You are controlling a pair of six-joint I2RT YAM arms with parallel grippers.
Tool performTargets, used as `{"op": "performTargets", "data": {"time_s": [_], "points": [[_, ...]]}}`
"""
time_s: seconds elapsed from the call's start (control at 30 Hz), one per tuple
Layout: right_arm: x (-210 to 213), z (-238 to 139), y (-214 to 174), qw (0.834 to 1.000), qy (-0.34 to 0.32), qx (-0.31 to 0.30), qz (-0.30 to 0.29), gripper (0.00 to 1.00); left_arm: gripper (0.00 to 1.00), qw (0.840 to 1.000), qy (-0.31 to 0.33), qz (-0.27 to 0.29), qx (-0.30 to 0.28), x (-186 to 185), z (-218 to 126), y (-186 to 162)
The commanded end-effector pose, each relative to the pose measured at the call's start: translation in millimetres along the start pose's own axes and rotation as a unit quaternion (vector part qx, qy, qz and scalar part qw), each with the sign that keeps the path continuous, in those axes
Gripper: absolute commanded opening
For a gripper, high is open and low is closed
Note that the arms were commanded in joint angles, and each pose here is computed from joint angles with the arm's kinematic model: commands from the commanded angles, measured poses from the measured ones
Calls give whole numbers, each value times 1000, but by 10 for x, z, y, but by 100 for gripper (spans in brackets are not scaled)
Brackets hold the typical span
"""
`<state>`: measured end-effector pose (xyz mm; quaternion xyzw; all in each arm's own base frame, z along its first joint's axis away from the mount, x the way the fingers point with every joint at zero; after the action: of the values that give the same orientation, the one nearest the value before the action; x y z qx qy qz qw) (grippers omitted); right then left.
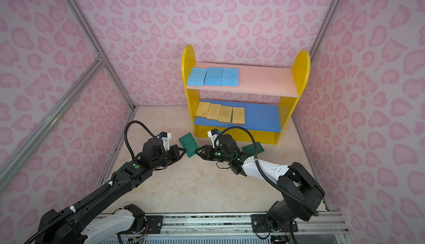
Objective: Place and organize the cleaning sponges onto the shelf
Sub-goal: 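Open the left gripper to release the green sponge to the right gripper, then carry the green sponge with the right gripper into the shelf's bottom compartment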
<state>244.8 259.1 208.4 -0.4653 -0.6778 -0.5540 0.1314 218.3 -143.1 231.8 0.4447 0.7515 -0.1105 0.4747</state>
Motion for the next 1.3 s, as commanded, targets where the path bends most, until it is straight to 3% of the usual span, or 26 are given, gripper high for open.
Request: {"op": "performTargets", "data": {"time_s": [0.0, 0.37, 0.8, 0.83, 0.93, 1.0, 1.03, 1.07, 1.27], "points": [[0, -1, 48, 1000, 3, -11, -5, 45, 3, 1000, -16, 10, -3, -57, -4, 16], [-38, -43, 39, 1000, -22, 0, -18, 40, 4, 1000, -6, 21, 1, -22, 24, 1], [-69, -17, 11, 1000, -21, 1, -13, 10, 3, 1000, 2, 25, 0, -5, 46, -2], [-70, -19, 9, 1000, -22, -1, -12, 9, 6, 1000, 5, 26, -3, -3, 41, 1], [-116, -50, -33, 999, -29, -13, -2, 4, 38, 999, 23, 35, -17, 33, 20, 3], [-161, -80, -68, 999, -30, -32, 12, 1, 64, 998, 35, 38, -25, 75, 8, 1], [-201, -93, -106, 998, -30, -41, 24, 0, 85, 998, 39, 37, -27, 96, 6, -2], [-234, -106, -137, 997, -32, -53, 34, 0, 99, 998, 47, 35, -29, 126, 6, -8], [-445, -203, -263, 989, -54, -113, 81, 0, 98, 996, 75, 30, -35, 258, 1, -40]]}}
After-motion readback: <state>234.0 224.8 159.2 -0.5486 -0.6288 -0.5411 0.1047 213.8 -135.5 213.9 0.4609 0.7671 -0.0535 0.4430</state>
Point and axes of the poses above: each gripper's point midway between its finger pads, its own z axis out along the fingers, its own x axis along the line the jaws close on, y = z × x, the point moved 10 cm from there along -z, back along the fingers, and after that the axes turned 13 degrees about -z, right-handed, at the moved point
